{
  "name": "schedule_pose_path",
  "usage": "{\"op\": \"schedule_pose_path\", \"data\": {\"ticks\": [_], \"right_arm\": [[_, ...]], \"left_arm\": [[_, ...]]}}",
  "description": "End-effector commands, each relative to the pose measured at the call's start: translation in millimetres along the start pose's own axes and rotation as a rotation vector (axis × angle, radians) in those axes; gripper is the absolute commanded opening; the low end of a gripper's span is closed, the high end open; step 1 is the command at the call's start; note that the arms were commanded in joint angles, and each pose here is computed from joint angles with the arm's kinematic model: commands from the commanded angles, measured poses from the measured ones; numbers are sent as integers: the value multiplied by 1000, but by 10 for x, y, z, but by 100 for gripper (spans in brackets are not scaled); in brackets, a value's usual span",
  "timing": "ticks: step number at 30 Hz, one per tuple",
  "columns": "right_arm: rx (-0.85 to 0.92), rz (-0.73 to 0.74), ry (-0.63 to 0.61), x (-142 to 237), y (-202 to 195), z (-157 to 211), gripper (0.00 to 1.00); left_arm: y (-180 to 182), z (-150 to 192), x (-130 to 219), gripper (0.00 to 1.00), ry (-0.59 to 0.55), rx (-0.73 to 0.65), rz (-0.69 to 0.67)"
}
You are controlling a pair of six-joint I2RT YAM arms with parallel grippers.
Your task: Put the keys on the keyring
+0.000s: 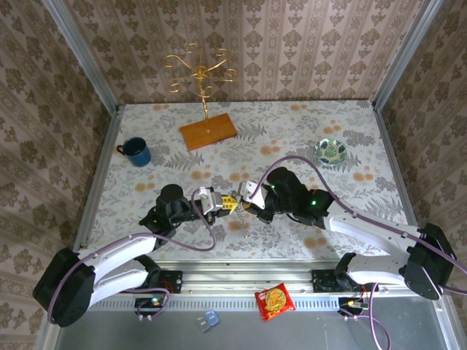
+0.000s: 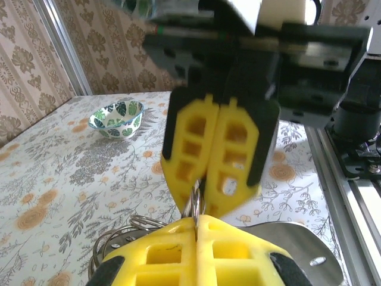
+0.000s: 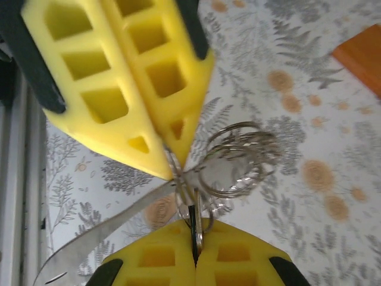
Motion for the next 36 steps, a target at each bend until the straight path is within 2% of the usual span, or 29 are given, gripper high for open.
{"op": "schedule_pose_path", "data": {"ticks": [1, 8, 9, 10, 12, 13, 15, 17, 20, 24, 28, 34, 36], "right_arm": [[60, 138, -2, 174, -208, -126, 0], [117, 162, -6, 322, -263, -247, 0], [124, 160, -1, 330, -266, -251, 0], [129, 163, 3, 340, -274, -256, 0], [141, 171, 9, 358, -294, -273, 0], [146, 172, 11, 364, -302, -283, 0], [156, 171, 18, 379, -317, -309, 0], [164, 166, 22, 384, -322, -342, 0], [172, 157, 14, 369, -319, -416, 0], [156, 111, -48, 280, -241, -630, 0], [130, 33, -147, 116, -53, -929, 0], [-3, -42, -289, -205, 153, -1307, 0], [-54, -29, -268, -416, 131, -1222, 0]], "left_arm": [[23, -103, 10, 0, -17, -45, -7], [65, -52, -3, 0, 26, -34, -26], [84, -47, -3, 3, 29, -28, -39], [96, -53, -1, 13, 27, -21, -49], [137, -59, 19, 38, 15, -13, -89], [148, -66, 30, 45, 7, -12, -103], [184, -81, 74, 55, -11, -11, -150], [242, -108, 141, 59, -30, -12, -217], [375, -193, 307, 63, -79, -28, -366], [640, -252, 687, 72, -123, -14, -669], [958, -114, 1223, 74, -75, 101, -1019], [1087, -40, 1936, 73, -128, 258, -1352], [1094, -17, 2089, 73, -125, 290, -1424]]}}
Point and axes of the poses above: each hand's point on the last joint's axis, 136 mm out from that joint toward the fingers, its own x axis back along the fingers, its own y axis along the line the jaws close on, z = x × y, the point moved 3 cm from there along x, back along the fingers, and after that the axes turned 6 degrees about x, right-handed, at the moved point
